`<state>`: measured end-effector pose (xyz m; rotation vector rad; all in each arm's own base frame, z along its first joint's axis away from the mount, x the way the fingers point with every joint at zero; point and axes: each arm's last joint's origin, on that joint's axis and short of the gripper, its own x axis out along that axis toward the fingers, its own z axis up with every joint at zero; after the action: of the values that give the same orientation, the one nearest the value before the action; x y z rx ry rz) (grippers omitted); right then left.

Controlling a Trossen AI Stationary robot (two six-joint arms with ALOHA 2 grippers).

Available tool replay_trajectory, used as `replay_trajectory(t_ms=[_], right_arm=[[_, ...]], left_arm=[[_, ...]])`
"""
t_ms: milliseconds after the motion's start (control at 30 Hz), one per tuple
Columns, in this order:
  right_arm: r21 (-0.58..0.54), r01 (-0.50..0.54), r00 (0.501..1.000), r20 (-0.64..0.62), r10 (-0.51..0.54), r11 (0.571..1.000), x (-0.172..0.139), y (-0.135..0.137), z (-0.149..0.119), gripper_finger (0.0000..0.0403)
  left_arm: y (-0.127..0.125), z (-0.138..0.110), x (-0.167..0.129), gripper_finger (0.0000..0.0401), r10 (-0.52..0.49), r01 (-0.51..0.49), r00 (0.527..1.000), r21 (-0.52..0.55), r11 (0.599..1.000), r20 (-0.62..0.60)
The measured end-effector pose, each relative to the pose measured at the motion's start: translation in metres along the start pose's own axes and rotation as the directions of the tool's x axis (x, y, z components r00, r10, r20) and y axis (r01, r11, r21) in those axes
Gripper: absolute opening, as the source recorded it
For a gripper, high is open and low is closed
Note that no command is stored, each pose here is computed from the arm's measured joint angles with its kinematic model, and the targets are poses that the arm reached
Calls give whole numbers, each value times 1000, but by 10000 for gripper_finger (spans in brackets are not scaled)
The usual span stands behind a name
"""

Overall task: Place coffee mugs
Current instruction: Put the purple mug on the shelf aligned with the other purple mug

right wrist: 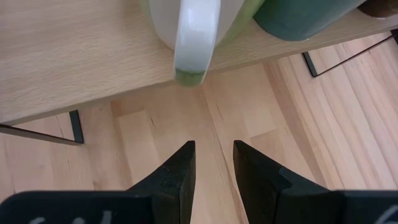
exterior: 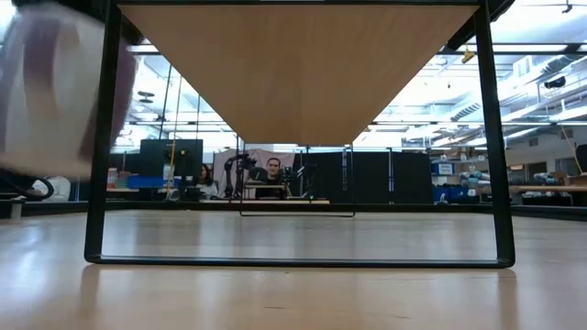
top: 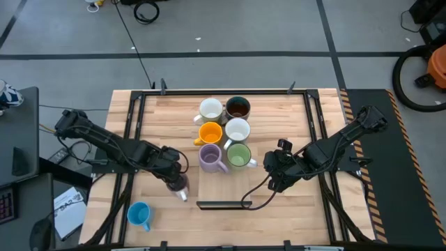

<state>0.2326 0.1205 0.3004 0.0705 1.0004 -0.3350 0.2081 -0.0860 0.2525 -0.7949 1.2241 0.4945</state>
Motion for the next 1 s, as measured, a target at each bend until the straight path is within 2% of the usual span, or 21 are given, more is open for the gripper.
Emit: replay_trajectory(t_ms=[267,467,700,900,1000], right_arm=[[0,0,1000,0,0,1000,0,0,0,114],[0,0,1000,0,0,1000,0,0,0,113],[-1,0,1000,0,0,1000,0,0,0,113],[-1,0,1000,0,0,1000,0,0,0,113],[0,0,1000,0,0,1000,0,0,0,113]], left_arm=[[-21,9,-64,21,-89,90,996,-91,992,12],[-31,14,-104,21,-197,203,979,-201,958,49],[-40,19,-123,21,-254,276,961,-302,912,111],[-60,27,-130,21,-271,306,950,-296,905,152],[-73,32,-133,21,-261,296,952,-276,914,158]])
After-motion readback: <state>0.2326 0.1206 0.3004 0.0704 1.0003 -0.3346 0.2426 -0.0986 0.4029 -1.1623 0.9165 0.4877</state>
